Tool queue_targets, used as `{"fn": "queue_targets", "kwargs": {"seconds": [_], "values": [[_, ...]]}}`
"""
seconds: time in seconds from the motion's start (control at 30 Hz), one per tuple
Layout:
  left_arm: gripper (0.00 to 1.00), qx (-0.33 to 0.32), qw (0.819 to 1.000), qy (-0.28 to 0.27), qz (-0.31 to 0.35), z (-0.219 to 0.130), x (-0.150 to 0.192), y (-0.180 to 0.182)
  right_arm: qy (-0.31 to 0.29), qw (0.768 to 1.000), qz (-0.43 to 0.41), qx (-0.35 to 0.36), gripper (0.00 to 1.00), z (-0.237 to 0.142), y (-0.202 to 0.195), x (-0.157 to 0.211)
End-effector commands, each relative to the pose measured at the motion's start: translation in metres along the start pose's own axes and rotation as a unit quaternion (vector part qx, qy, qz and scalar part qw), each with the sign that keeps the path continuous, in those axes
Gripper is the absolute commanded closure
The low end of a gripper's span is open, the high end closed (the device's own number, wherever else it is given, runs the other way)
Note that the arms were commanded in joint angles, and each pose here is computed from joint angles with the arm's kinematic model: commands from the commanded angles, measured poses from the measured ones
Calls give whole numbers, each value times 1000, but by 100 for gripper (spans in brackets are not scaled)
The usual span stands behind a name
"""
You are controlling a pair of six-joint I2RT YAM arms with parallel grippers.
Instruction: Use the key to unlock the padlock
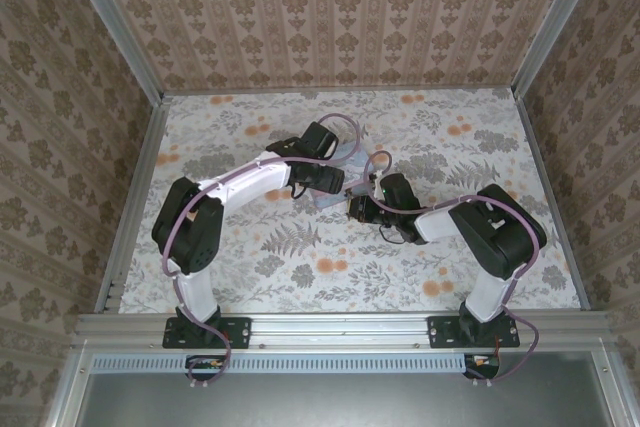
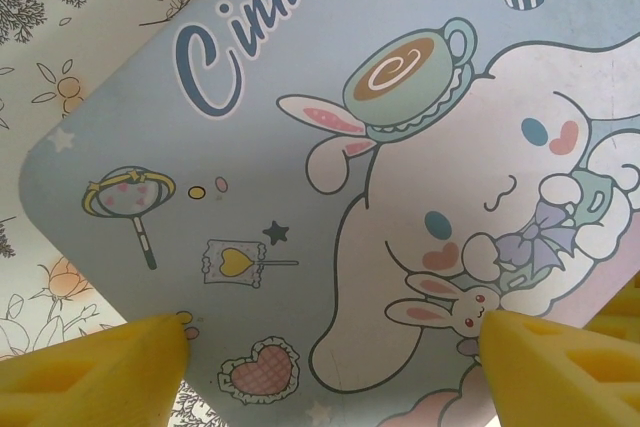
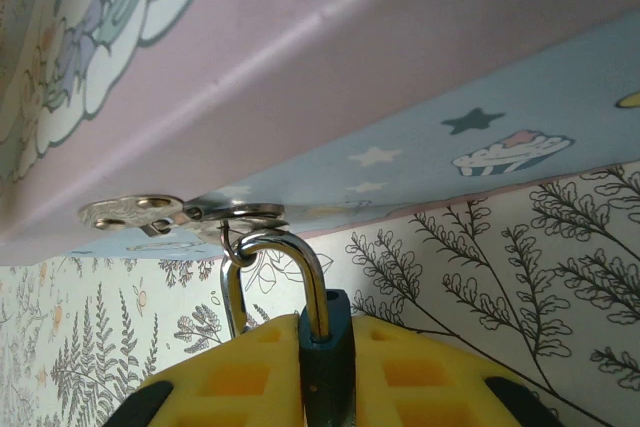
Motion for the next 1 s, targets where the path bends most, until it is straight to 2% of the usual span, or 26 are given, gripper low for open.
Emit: {"fn": "queue_targets", "kwargs": {"seconds": [0.0,0.17,0.37,0.67,0.73,0.87,0.97], "values": [[22,-21,999,50,5,16,18,6,31,998,24,51,81,-5,-23,18],[22,-21,998,54,6,18,19,6,32,998,23,52,80,-7,-24,20],[23,-18,998,57,5,21,20,6,30,998,21,45,74,-11,-23,22],[24,-18,998,56,4,21,19,6,30,999,19,38,74,-12,-21,21],[24,-18,998,58,4,22,19,6,28,999,19,37,78,-12,-21,21],[24,-18,998,60,4,23,20,6,25,999,22,32,95,-12,-20,20],[24,-17,998,62,5,23,22,6,21,999,29,23,100,-12,-18,18]]}}
Point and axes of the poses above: each hand's point on the last joint's axis, 136 mm out from that joint toward the fingers, its own z axis out along the fingers, its own y axis along the line the jaws close on, x = y × z, the point moved 8 cm from there along -z, back along the fingers, and after that the axes turned 6 degrees about z, right-handed, at the moved point
